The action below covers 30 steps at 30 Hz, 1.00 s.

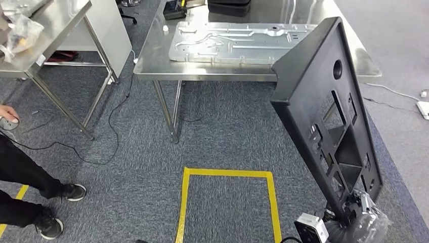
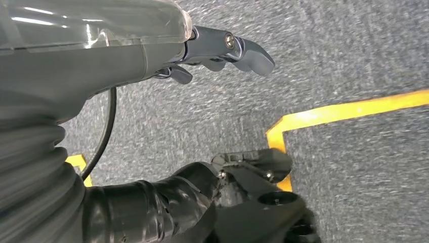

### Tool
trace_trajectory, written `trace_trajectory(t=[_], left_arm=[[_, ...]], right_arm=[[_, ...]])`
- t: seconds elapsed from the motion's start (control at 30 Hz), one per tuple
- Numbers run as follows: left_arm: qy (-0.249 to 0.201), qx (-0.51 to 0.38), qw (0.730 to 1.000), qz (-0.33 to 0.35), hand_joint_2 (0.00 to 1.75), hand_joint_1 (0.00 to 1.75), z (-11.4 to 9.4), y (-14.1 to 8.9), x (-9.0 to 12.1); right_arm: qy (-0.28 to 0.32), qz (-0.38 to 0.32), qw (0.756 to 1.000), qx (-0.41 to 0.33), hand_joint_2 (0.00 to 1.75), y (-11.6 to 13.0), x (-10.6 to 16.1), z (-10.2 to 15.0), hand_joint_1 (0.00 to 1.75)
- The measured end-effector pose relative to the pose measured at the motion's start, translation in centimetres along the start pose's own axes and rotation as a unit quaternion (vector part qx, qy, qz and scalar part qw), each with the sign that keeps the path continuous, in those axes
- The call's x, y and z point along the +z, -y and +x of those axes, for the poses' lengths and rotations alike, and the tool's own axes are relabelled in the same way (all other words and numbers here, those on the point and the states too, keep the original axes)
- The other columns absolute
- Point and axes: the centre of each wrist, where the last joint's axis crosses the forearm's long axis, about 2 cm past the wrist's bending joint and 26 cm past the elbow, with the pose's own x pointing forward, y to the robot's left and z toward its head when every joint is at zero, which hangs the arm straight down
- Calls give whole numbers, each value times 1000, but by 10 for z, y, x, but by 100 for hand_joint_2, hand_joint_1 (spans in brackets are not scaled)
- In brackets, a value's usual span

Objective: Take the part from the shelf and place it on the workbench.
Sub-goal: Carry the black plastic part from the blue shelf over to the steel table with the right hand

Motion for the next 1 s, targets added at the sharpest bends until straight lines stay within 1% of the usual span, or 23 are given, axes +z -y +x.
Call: trace_trajectory(t=[0.6,1.0], left_arm=[[1,1,1000,-3,175,0,1,0,-1],[0,-3,1000,-6,175,0,0,-1,-1]], right_arm=[[2,-3,1000,-1,175,-1,-3,-1,175],[14,-15,1000,2,175,-3,-13,-4,175]])
